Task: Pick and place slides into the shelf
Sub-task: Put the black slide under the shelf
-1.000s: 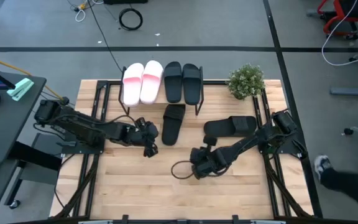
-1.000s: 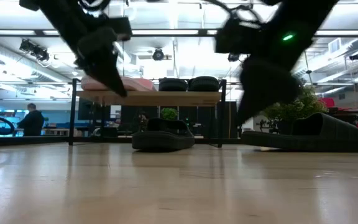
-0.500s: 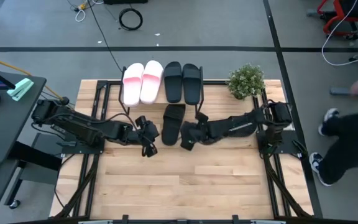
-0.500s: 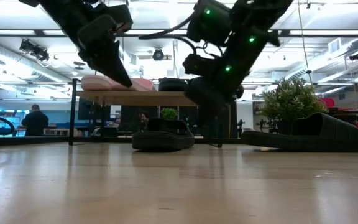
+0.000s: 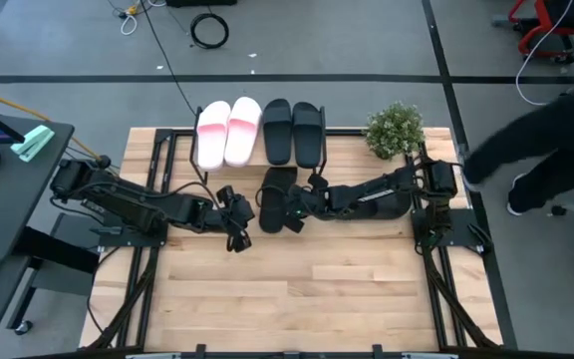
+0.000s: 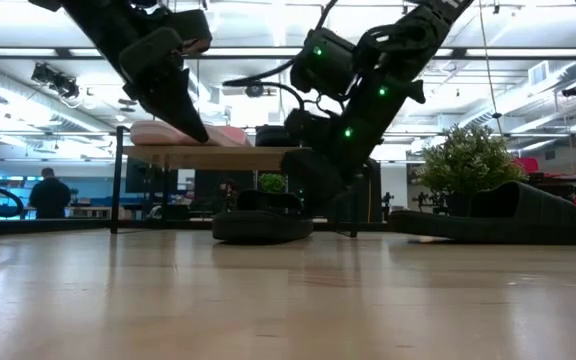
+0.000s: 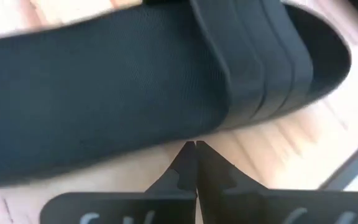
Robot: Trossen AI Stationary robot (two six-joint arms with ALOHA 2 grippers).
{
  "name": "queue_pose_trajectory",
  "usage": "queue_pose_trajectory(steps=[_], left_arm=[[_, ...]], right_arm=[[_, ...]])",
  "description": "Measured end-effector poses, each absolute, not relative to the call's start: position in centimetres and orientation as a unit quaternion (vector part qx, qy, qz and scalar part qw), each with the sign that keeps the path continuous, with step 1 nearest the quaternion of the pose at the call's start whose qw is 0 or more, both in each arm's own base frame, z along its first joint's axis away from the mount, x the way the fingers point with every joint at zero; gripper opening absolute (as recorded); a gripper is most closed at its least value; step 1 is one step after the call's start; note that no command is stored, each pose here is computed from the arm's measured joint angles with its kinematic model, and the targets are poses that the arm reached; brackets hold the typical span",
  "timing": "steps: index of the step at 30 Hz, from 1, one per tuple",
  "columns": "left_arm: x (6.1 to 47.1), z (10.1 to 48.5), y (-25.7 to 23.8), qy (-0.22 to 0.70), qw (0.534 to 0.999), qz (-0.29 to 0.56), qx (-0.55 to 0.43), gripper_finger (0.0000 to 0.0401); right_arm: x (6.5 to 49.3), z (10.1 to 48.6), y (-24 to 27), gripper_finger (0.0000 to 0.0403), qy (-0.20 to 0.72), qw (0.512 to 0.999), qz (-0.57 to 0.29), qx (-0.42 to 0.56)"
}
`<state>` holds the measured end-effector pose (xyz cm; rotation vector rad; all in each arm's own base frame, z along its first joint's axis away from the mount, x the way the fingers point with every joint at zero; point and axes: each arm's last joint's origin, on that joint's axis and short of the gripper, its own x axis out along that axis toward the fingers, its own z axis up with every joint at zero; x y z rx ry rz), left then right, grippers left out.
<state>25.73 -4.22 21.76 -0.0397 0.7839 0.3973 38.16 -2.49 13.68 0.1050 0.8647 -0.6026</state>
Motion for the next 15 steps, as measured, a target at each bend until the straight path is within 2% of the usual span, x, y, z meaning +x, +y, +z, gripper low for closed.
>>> queue_pose_trajectory(steps=[8,15], left_arm=[[25.6,21.7,-4.2,0.387,0.901,0.193,-0.016,0.0005],[25.7,21.7,-4.2,0.385,0.903,0.190,-0.011,0.0022]], right_arm=[[38.4,12.1,-2.8,0.0000,0.412,0.854,-0.315,0.033],[39.9,12.0,-4.8,0.0000,0.350,0.883,-0.310,0.035]])
